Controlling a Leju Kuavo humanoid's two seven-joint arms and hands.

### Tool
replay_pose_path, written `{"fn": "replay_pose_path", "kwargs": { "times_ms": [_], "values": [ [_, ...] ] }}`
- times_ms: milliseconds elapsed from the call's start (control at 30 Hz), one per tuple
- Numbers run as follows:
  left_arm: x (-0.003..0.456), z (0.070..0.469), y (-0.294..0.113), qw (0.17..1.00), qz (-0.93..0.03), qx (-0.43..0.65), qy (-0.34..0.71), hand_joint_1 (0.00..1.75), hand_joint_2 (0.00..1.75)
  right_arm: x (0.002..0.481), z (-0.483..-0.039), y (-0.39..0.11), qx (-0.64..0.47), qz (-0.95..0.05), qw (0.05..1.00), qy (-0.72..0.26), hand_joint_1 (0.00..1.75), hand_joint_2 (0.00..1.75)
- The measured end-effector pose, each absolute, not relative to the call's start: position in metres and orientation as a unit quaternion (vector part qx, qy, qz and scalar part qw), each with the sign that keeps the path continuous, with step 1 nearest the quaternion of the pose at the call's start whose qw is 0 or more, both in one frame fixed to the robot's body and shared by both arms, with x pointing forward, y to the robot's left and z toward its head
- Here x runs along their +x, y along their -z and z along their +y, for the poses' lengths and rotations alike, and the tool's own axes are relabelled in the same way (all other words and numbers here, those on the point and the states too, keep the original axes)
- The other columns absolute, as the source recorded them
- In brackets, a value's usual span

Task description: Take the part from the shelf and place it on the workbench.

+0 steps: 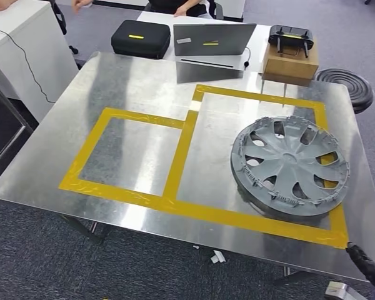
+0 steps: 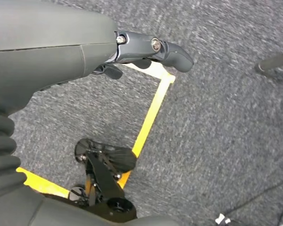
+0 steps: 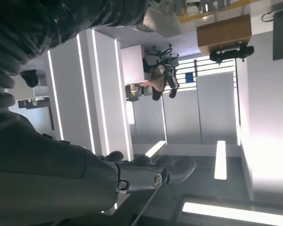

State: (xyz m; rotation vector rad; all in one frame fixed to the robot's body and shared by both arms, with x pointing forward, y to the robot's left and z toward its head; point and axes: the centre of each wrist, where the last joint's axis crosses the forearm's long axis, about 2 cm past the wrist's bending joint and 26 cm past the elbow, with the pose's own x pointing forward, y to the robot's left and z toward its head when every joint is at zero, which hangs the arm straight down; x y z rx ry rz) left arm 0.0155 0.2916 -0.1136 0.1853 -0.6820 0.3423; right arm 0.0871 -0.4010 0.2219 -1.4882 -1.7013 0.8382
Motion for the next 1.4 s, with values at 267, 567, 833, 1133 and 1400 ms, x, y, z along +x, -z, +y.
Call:
{"fn": "replay_pose_path", "kwargs": {
  "times_ms": [267, 567, 833, 1133, 1400],
  "values": [
    [0.011, 0.278, 0.113, 0.922, -0.325, 0.092, -0.19, 0.0, 0.0, 0.037, -0.486, -0.256, -0.676, -0.623, 0.36, -0.162, 0.0, 1.75],
    [0.014, 0.276, 0.113, 0.918, -0.328, 0.094, -0.201, 0.0, 0.0, -0.045, -0.488, -0.182, -0.784, -0.376, 0.471, 0.147, 0.0, 1.31],
    [0.014, 0.273, 0.113, 0.917, -0.325, 0.101, -0.209, 0.0, 0.0, -0.053, -0.447, -0.043, -0.683, -0.149, 0.618, 0.361, 0.0, 0.0],
    [0.018, 0.271, 0.112, 0.917, -0.323, 0.102, -0.21, 0.0, 0.0, -0.041, -0.359, 0.05, -0.541, -0.046, 0.735, 0.407, 0.0, 0.0],
    [0.016, 0.273, 0.113, 0.917, -0.319, 0.112, -0.21, 0.0, 0.0, -0.026, -0.264, 0.092, -0.363, -0.044, 0.867, 0.337, 0.0, 0.0]
  ]
}}
